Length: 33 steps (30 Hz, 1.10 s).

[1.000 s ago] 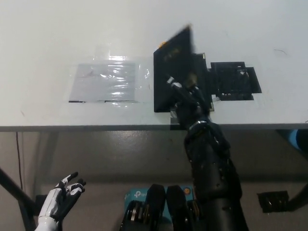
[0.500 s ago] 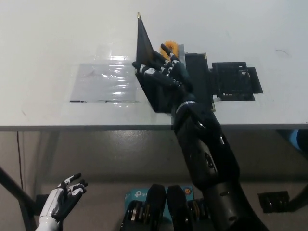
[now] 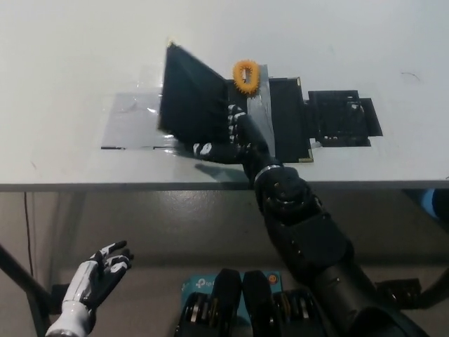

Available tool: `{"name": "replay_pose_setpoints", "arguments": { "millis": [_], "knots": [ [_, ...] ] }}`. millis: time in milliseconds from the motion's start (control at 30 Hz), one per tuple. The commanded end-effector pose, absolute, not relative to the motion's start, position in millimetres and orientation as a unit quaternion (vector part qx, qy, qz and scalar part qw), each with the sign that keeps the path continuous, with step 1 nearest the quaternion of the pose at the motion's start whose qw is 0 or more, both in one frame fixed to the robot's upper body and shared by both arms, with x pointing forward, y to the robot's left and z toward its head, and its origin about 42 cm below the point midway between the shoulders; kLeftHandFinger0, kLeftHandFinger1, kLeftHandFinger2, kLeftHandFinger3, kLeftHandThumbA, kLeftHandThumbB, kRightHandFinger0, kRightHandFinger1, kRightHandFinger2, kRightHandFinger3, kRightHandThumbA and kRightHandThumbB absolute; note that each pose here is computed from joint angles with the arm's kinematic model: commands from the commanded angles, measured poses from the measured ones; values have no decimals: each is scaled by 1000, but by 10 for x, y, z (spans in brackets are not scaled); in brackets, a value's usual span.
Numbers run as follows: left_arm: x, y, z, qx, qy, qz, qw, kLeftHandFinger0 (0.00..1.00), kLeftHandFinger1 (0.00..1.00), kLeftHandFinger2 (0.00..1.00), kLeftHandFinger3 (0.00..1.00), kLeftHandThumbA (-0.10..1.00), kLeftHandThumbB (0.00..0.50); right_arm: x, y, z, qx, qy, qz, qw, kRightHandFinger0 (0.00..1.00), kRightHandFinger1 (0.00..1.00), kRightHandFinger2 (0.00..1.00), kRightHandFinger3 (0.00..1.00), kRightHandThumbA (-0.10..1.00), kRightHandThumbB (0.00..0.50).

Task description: The robot uses its right hand to push the cover of the diary kept in the middle of the desk towards the left to open it

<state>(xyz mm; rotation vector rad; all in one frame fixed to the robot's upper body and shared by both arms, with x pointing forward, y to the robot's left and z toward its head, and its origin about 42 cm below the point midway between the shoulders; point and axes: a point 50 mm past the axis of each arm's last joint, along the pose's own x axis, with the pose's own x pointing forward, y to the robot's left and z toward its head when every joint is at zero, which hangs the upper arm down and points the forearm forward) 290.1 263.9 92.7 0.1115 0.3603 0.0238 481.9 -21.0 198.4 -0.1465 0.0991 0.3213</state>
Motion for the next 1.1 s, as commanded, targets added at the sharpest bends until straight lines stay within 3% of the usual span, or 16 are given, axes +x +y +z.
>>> {"name": "replay_pose_setpoints", "arguments": {
  "millis": [0,167,267,333,367,433,533,567,700,733,767,833,867,933,967,1067],
  "knots": [
    [2932,2617,993,72,166,-8,984,1000,770,749,814,593,252,4869,11,2149,-181,-27,202,962,827,843,872,942,1000,262],
    [2926,2583,1005,72,166,-13,983,1000,729,711,743,563,267,4867,87,2012,-219,-11,210,953,868,857,877,957,1000,262],
    [2936,2559,1001,74,170,-14,982,1000,727,704,744,582,276,4856,185,2014,-232,-14,216,948,865,884,900,925,1000,312],
    [2953,2525,1008,75,169,-17,983,1000,728,704,740,582,273,4851,234,2013,-255,-22,230,939,916,904,911,854,1000,291],
    [2953,2526,1008,75,167,-19,983,1000,732,709,743,586,278,4835,271,2000,-267,-31,239,933,916,886,883,765,1000,289],
    [2958,2524,1010,75,165,-21,983,1000,728,703,738,591,286,4820,277,1980,-270,-34,241,932,923,885,875,753,1000,281],
    [2950,2524,1016,74,167,-23,983,1000,731,703,741,587,279,4809,217,1911,-279,-31,242,929,924,881,867,768,1000,262],
    [2927,2551,1003,75,167,-21,983,1000,726,702,745,587,289,4808,173,1854,-282,-17,236,930,912,885,889,862,1000,258],
    [2923,2574,1008,72,166,-17,983,1000,740,730,797,583,288,4881,26,1891,-266,-4,219,939,905,897,932,960,1000,246],
    [2921,2579,1007,72,165,-15,983,1000,731,722,799,578,288,4889,22,1909,-266,-4,218,939,903,901,935,975,1000,247],
    [2914,2582,1011,68,167,-11,983,1000,729,722,797,553,281,4936,-55,2018,-251,-9,210,945,905,932,957,930,1000,251],
    [2899,2587,996,66,167,-7,984,1000,730,720,787,535,242,4986,-132,2195,-218,-12,200,955,889,910,934,959,1000,268],
    [2894,2595,992,68,166,-6,984,1000,728,713,787,539,249,5007,-159,2280,-192,-6,195,962,882,907,922,968,1000,300],
    [2877,2618,974,66,164,-3,984,1000,739,724,804,559,256,5019,-187,2448,-153,-1,188,970,856,884,907,988,1000,297],
    [2857,2621,966,66,167,1,984,1000,744,725,815,556,248,5024,-229,2582,-100,11,180,978,858,890,920,1000,1000,341],
    [2840,2634,957,60,170,3,984,1000,787,757,868,549,217,4987,-373,2890,-9,17,172,985,915,943,971,1000,1000,279]
  ]
}}
